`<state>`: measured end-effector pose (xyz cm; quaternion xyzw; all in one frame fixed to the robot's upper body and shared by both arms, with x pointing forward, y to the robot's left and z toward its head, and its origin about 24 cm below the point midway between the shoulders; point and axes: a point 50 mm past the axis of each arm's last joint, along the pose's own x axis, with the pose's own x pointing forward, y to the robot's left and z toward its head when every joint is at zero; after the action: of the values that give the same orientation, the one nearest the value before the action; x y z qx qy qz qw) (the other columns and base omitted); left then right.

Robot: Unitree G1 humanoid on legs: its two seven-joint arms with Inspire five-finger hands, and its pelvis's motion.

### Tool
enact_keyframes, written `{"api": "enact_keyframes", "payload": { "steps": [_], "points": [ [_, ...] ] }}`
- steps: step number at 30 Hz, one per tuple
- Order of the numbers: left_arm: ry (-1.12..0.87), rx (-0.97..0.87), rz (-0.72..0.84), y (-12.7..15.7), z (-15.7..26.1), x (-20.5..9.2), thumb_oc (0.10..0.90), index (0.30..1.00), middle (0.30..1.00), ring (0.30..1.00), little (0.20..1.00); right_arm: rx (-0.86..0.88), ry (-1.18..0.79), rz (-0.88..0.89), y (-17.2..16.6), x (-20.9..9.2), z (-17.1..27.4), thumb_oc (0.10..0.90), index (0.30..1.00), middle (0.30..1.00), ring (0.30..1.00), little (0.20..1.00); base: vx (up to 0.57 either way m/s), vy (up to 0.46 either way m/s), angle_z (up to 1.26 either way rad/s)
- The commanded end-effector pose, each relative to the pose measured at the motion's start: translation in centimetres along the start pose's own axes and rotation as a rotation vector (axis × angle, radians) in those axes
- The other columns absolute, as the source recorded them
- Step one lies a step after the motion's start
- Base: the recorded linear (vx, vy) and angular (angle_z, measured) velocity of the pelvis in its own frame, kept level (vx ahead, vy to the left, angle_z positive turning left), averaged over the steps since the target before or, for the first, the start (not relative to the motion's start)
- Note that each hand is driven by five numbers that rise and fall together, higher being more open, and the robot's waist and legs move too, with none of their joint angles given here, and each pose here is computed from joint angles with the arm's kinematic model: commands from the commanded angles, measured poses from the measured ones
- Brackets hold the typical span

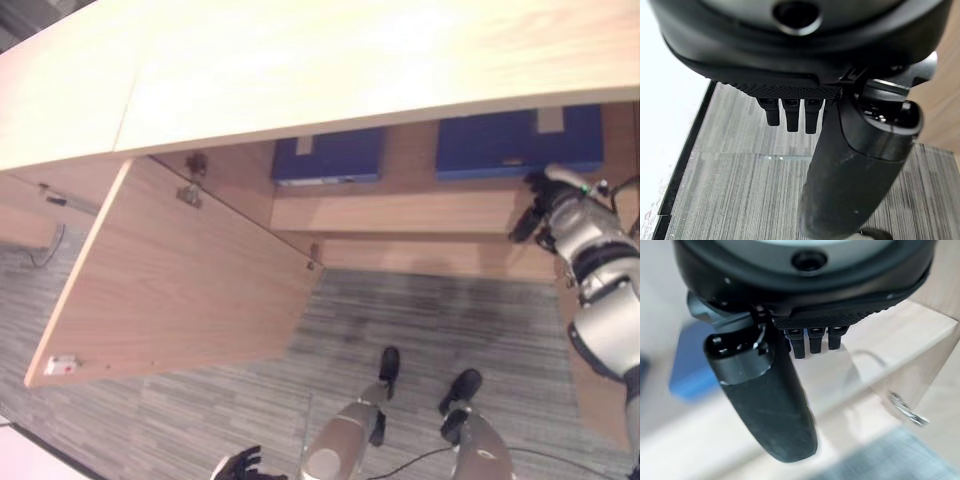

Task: Put the empty folder in the office cabinet

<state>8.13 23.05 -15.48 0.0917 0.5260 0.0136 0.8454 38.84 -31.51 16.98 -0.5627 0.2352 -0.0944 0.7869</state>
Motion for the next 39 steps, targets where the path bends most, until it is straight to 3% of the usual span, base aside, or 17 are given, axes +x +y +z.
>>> {"api": "enact_keyframes", "payload": {
  "steps": [1,3,8,16,19,21,23,25,29,30,31,33,36,37,39],
  "points": [
    [0.181,0.12,0.042,2.7,-4.5,-1.4,0.8,0.9,0.9,0.9,0.9,-0.024,0.117,0.027,0.3,-0.1,-4.2,0.8,0.9,0.9,0.9,0.9,-0.02,0.107,0.08],
    [0.191,0.12,0.04,2.6,-4.5,-1.3,0.8,0.9,0.9,0.9,0.9,-0.005,0.132,0.043,0.9,-0.1,-4.9,0.8,0.9,0.9,0.9,0.9,-0.01,0.102,0.02],
    [0.291,0.194,0.016,2.5,-6.0,-1.6,0.8,0.9,0.9,0.9,0.9,0.019,0.136,0.262,7.1,-0.4,-6.7,0.8,0.9,0.9,0.9,0.9,0.0,0.11,-0.1],
    [0.331,0.223,0.008,1.9,-6.4,-1.5,0.8,0.9,0.9,0.9,0.9,0.014,0.072,0.357,11.9,-1.1,-6.1,0.8,0.9,0.9,0.9,0.9,0.02,0.097,-0.25],
    [0.31,0.209,0.015,1.7,-5.7,-1.2,0.8,0.9,0.9,0.9,0.9,0.143,-0.017,0.406,14.7,-1.8,-4.6,0.8,0.9,0.9,0.9,0.9,-0.01,0.081,-0.65],
    [0.267,0.226,0.042,1.1,-2.3,0.3,0.8,0.9,0.9,0.9,0.9,0.248,-0.118,0.493,18.7,-3.3,-1.8,0.8,0.9,0.9,0.9,0.9,0.03,-0.053,-0.77],
    [0.266,0.171,0.079,2.1,-1.7,0.5,0.8,0.9,0.9,0.9,0.9,0.463,-0.108,0.528,21.7,-5.1,-2.8,0.8,0.9,0.9,0.9,0.9,0.07,-0.118,-1.7],
    [0.254,0.192,0.085,1.9,-1.1,0.7,0.8,0.9,0.9,0.9,0.9,0.536,-0.126,0.548,22.5,-5.7,-2.4,0.8,0.9,0.9,0.9,0.9,0.03,-0.064,-1.05],
    [0.212,0.197,0.129,3.6,0.6,0.9,0.8,0.9,0.9,0.9,0.9,0.785,-0.018,0.532,25.0,-7.8,-5.5,0.8,0.9,0.9,0.9,0.9,0.06,-0.081,-0.49],
    [0.126,0.229,0.111,2.0,3.5,1.8,0.8,0.9,0.9,0.9,0.9,0.803,0.046,0.546,26.5,-9.4,-7.4,0.8,0.9,0.9,0.9,0.9,0.07,-0.162,-0.16],
    [0.084,0.219,0.082,0.7,3.4,1.8,0.8,0.9,0.9,0.9,0.9,0.791,0.119,0.53,26.6,-9.5,-9.2,0.8,0.9,0.9,0.9,0.9,0.05,-0.199,-0.31],
    [0.131,0.16,0.034,-1.6,0.6,1.2,0.8,0.9,0.9,0.9,0.9,0.835,0.218,0.51,27.6,-10.5,-11.3,0.8,0.9,0.9,0.9,0.9,0.01,-0.17,-0.55],
    [0.208,0.12,0.035,-1.8,-1.0,0.9,0.8,0.9,0.9,0.9,0.9,0.883,0.285,0.541,29.7,-12.1,-11.8,0.8,0.9,0.9,0.9,0.9,0.04,-0.21,-0.41],
    [0.312,0.085,0.07,-1.0,-2.9,0.3,0.8,0.9,0.9,0.9,0.9,0.923,0.364,0.579,31.9,-14.2,-12.7,0.8,0.9,0.9,0.9,0.9,0.06,-0.235,-0.26],
    [0.355,0.084,0.085,-0.6,-3.8,0.0,0.8,0.9,0.9,0.9,0.9,0.934,0.417,0.601,32.8,-15.5,-13.6,0.8,0.9,0.9,0.9,0.9,0.07,-0.264,-0.39]
  ]
}}
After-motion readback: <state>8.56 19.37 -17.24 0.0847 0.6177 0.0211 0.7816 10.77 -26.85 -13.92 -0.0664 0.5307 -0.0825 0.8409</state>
